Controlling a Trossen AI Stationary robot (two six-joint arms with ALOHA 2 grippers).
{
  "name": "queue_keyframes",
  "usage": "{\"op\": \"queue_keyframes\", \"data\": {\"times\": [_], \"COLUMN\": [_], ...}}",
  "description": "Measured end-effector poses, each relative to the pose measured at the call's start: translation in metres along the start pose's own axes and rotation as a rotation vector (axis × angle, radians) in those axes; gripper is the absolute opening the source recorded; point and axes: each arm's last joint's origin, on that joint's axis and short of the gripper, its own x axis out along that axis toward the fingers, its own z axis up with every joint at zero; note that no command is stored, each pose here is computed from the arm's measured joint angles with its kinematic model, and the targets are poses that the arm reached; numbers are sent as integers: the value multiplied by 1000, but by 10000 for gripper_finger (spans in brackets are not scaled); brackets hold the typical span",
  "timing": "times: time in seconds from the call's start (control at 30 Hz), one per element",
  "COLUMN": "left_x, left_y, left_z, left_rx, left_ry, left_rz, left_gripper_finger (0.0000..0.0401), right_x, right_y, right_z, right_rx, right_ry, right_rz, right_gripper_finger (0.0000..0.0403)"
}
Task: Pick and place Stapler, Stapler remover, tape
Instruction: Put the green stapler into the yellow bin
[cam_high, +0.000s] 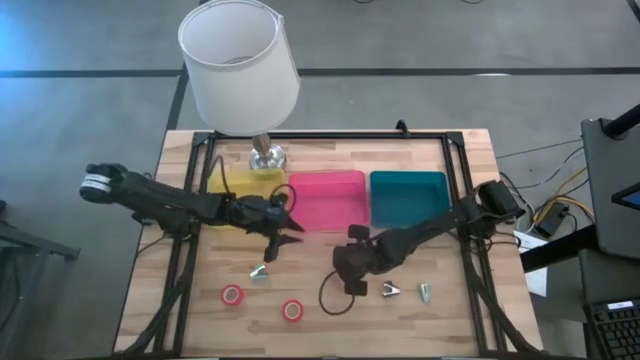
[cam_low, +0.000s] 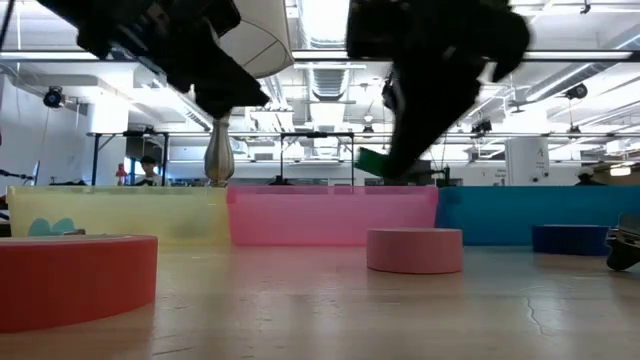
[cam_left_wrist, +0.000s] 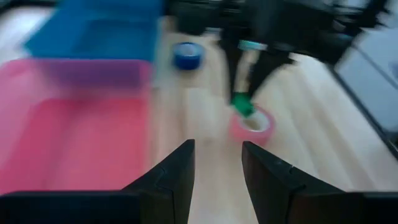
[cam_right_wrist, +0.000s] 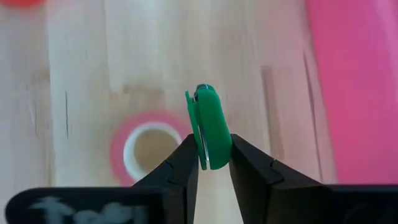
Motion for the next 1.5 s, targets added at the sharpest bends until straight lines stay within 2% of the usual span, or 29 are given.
{"op": "queue_keyframes", "data": {"times": [0.1, 0.17, 0.37, 0.6, 0.8, 0.93, 1.13, 1.33, 1.5], "left_x": [17, 28, 51, 67, 78, 79, 79, 79, 79], "left_y": [-4, -5, -4, -4, -1, -1, -1, -1, -1], "left_z": [-7, -12, -23, -19, -15, -13, -14, -16, -16], "left_rx": [77, 95, 78, 64, 31, 20, 21, 23, 24], "left_ry": [9, 14, -4, -17, -16, -20, -17, -1, -1], "left_rz": [-99, -112, -102, -100, -9, -2, -2, 0, 8], "left_gripper_finger": [135, 136, 160, 203, 208, 208, 192, 158, 123], "right_x": [2, 3, 5, 7, 7, 7, 7, 7, 7], "right_y": [-5, -9, -20, -26, -30, -30, -29, -31, -31], "right_z": [8, 12, 17, 20, 25, 25, 27, 28, 28], "right_rx": [-18, -23, -4, 1, 21, 23, 28, 32, 32], "right_ry": [-49, -70, -85, -100, -134, -137, -163, -169, -169], "right_rz": [10, 12, -18, -46, -41, -40, -49, -58, -57], "right_gripper_finger": [73, 72, 80, 77, 73, 82, 82, 72, 80]}}
